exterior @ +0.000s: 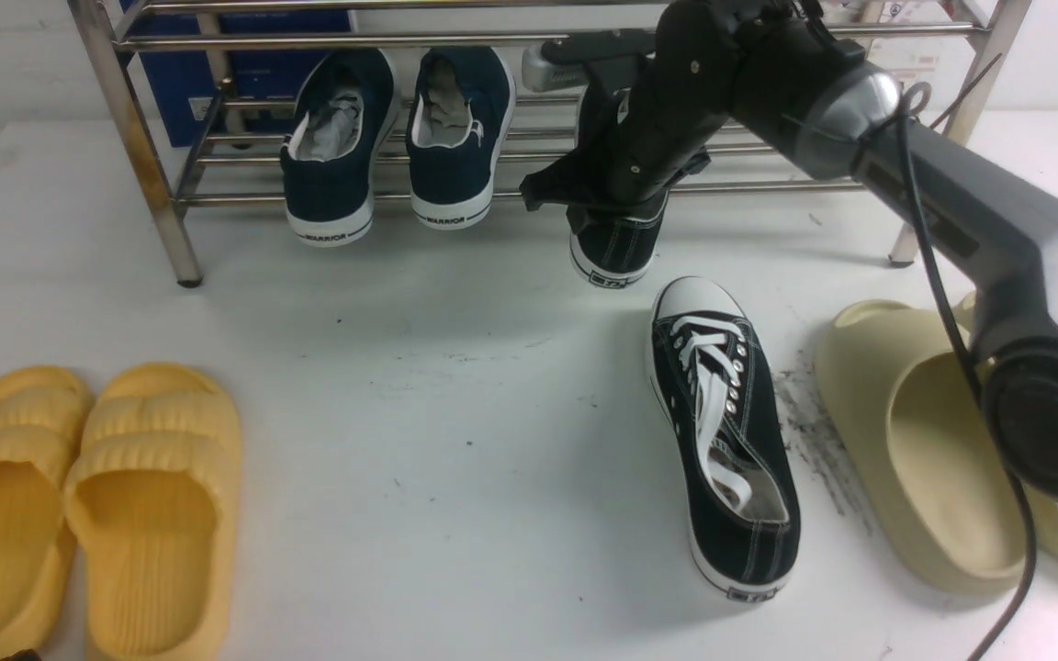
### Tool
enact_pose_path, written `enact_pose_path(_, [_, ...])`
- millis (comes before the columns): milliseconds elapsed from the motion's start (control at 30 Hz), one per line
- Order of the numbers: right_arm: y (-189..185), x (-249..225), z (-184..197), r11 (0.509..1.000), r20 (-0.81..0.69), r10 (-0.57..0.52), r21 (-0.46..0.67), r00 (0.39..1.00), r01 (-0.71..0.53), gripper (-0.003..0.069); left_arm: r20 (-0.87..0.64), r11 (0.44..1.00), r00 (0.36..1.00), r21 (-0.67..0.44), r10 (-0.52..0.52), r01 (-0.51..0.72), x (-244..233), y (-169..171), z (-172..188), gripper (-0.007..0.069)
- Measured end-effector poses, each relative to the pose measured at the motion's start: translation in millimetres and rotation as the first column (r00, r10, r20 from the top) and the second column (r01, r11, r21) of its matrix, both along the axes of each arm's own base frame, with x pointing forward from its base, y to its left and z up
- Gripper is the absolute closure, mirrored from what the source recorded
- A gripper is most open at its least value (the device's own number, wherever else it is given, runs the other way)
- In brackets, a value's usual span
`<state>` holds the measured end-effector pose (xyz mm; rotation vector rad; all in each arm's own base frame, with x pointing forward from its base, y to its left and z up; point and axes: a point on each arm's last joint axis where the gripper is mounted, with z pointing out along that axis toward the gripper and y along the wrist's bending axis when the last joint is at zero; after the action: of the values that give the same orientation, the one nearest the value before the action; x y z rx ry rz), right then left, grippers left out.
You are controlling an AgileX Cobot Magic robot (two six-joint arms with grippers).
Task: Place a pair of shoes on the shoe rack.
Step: Use the right arm to put a shoe into the shoe rack
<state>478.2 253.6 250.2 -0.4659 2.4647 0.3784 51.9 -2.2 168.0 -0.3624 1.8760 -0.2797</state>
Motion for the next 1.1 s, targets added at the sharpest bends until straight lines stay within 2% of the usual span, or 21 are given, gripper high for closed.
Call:
enact_pose_path(700, [1,3,15,1.0,0.067,0.004,0.023,0.998,-0.005,0.063,0.0,1.0,1.0,0.0,0.0,0.0,0,0,0,0.0533])
enact_pose_path(1100, [-2,10,11,0.999,0.125,-0.002,-0.038,0.992,0.007,0.0618,0.0,1.0,1.0,0.0,0.0,0.0,0,0,0,0.052])
